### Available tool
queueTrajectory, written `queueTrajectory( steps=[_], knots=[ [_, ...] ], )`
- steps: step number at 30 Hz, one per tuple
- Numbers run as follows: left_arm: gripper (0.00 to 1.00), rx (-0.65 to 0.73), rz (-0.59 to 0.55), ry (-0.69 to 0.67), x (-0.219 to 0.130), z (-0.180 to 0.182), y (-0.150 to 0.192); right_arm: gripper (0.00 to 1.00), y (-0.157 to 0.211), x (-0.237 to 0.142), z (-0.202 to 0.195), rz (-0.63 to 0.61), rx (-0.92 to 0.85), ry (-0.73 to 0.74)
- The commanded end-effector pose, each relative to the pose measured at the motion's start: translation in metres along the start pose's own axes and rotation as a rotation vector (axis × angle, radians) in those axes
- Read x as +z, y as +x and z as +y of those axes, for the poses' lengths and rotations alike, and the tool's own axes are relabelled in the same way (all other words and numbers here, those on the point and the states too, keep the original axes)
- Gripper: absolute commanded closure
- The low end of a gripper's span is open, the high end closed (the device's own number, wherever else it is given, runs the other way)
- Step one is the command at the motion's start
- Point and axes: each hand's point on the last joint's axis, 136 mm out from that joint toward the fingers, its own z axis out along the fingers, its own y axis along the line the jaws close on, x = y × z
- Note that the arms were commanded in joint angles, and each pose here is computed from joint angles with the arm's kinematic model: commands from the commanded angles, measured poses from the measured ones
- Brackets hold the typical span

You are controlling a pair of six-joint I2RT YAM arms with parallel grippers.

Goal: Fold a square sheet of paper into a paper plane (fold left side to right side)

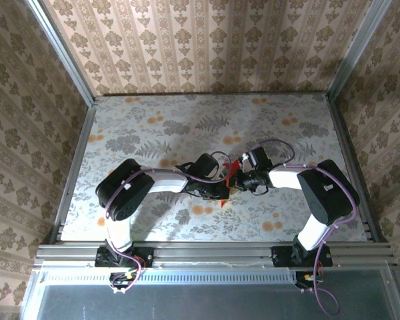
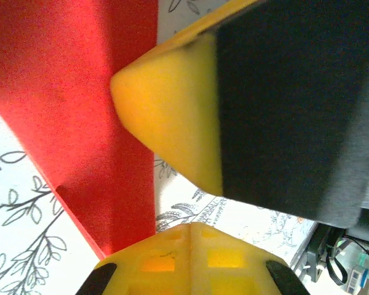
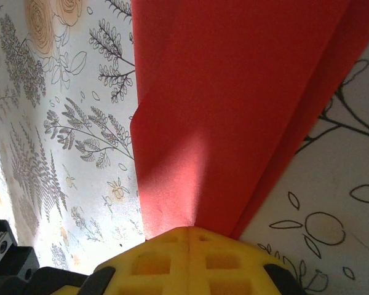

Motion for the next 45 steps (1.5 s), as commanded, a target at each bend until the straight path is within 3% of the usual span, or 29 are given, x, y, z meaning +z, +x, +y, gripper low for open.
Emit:
queueTrajectory(
  steps=[1, 45],
  knots=[
    [1.00, 0.005, 0.027, -0.025, 0.005, 0.009, 0.004, 1.00, 0.040, 0.009, -0.059, 0.114, 0.075, 0.228],
    [1.00, -0.050, 0.042, -0.071, -0.001, 0.025, 0.068, 1.00, 0.041, 0.007, -0.062, 0.121, 0.072, 0.254]
  ],
)
